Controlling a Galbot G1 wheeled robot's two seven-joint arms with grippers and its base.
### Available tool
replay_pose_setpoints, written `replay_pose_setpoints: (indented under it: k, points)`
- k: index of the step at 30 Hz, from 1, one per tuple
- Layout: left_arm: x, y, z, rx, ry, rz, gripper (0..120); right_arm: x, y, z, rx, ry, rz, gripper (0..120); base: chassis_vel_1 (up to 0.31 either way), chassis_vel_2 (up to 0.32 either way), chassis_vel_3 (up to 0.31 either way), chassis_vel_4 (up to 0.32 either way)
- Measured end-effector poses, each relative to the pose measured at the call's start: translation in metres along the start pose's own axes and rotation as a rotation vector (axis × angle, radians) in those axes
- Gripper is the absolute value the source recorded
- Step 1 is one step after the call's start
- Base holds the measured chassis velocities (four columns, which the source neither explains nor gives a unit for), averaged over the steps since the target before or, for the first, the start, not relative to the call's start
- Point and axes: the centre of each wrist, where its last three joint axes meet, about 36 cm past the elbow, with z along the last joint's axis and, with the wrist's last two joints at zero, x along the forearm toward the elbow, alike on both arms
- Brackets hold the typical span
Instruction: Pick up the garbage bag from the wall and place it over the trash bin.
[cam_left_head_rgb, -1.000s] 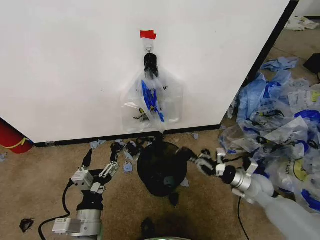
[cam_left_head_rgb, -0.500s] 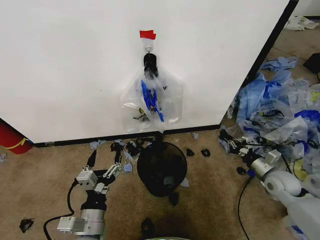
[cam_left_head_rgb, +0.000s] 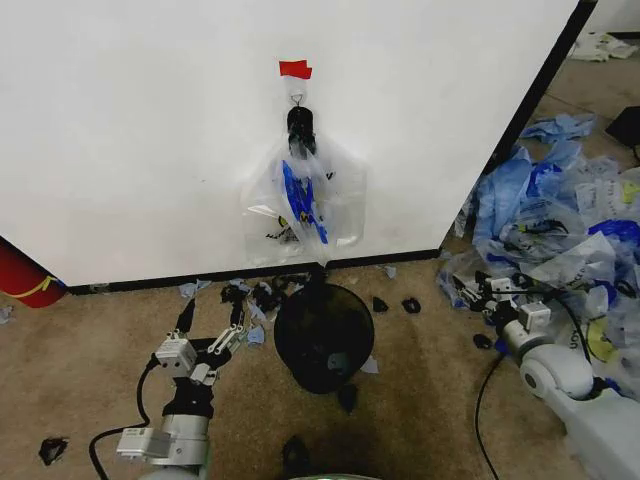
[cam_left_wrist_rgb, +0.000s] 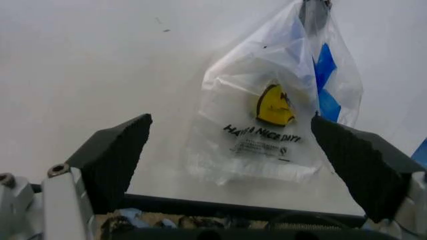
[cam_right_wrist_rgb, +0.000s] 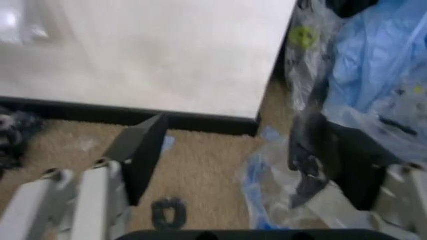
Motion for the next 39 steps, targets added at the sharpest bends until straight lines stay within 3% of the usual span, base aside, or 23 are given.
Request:
replay_pose_setpoints:
  k: [5, 11, 13, 15, 18, 20, 21, 22, 26, 27, 34, 39]
  points:
    - [0.0, 0.0, 0.0, 0.0, 0.002, -0.003, 94, -0.001, -0.001, -0.001, 0.037, -0.045, -0.035, 98, 0.0, 0.0, 0.0, 0.0]
    - [0.001, 0.0, 0.0, 0.001, 0.002, -0.006, 94, 0.001, 0.001, -0.005, 0.08, -0.012, -0.004, 100, 0.0, 0.0, 0.0, 0.0]
    - [0.001, 0.0, 0.0, 0.002, 0.002, -0.008, 94, 0.0, 0.003, -0.006, 0.034, -0.01, -0.014, 100, 0.0, 0.0, 0.0, 0.0]
    - [0.001, -0.001, 0.001, 0.004, 0.002, -0.013, 94, 0.0, 0.006, -0.011, -0.154, -0.006, -0.117, 100, 0.0, 0.0, 0.0, 0.0]
    - [0.005, -0.001, 0.002, 0.003, 0.004, -0.02, 94, -0.013, 0.019, -0.005, -0.512, -0.224, -0.419, 100, 0.0, 0.0, 0.0, 0.0]
    - [0.006, -0.001, 0.0, 0.001, 0.001, -0.025, 94, -0.021, 0.031, -0.006, -0.662, -0.327, -0.602, 100, 0.0, 0.0, 0.0, 0.0]
    - [0.006, -0.001, 0.0, 0.001, 0.001, -0.025, 94, -0.021, 0.031, -0.006, -0.662, -0.327, -0.602, 100, 0.0, 0.0, 0.0, 0.0]
    - [0.007, -0.001, -0.002, 0.001, -0.004, -0.027, 94, -0.025, 0.044, -0.009, -0.732, -0.359, -0.7, 100, 0.0, 0.0, 0.0, 0.0]
    - [0.008, 0.001, -0.009, -0.007, -0.018, -0.037, 94, -0.042, 0.082, -0.01, -0.796, -0.378, -0.841, 100, 0.0, 0.0, 0.0, 0.0]
    - [0.009, 0.002, -0.011, -0.01, -0.023, -0.043, 94, -0.052, 0.105, -0.012, -0.819, -0.37, -0.859, 100, 0.0, 0.0, 0.0, 0.0]
    - [0.012, 0.001, -0.016, -0.008, -0.035, -0.067, 94, -0.084, 0.173, -0.036, -0.874, -0.289, -0.836, 100, 0.0, 0.0, 0.0, 0.0]
    - [0.016, 0.0, -0.016, -0.004, -0.037, -0.081, 94, -0.094, 0.192, -0.039, -0.855, -0.254, -0.786, 100, 0.0, 0.0, 0.0, 0.0]
